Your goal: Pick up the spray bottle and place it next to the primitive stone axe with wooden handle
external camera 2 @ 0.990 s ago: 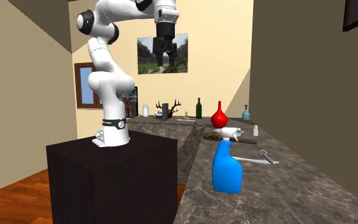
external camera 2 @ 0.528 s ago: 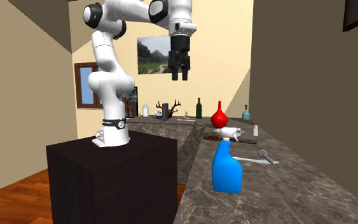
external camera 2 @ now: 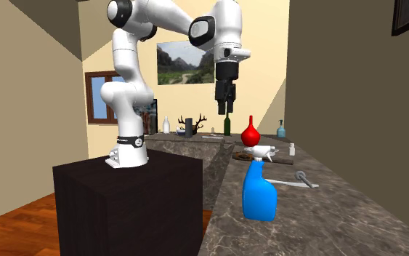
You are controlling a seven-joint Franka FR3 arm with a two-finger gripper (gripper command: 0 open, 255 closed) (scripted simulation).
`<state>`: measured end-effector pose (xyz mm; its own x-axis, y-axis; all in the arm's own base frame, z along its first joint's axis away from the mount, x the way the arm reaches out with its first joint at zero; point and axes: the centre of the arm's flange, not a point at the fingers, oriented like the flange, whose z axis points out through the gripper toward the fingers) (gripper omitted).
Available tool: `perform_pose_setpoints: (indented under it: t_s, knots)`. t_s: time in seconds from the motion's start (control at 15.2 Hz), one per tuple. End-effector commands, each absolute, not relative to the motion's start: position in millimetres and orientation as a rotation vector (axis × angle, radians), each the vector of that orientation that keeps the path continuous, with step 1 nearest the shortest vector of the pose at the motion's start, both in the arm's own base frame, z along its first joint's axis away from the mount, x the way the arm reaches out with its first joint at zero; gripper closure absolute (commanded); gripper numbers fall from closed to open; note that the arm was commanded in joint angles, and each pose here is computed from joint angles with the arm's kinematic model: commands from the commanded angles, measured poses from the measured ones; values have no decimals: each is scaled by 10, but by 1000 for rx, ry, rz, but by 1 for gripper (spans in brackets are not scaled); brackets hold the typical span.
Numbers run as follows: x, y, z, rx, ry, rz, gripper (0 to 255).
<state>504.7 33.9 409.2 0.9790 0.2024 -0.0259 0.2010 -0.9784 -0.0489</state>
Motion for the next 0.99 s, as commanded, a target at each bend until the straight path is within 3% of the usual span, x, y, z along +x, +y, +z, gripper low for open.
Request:
perform_pose_setpoints:
  t_s: [0.0,0.59,0.92]
  knots:
    - [5230,359,3934,-3086,-329,40,0]
    - [6049,505,3186,-3114,-393,13,0]
    - [6047,505,2922,-3114,-393,13,0]
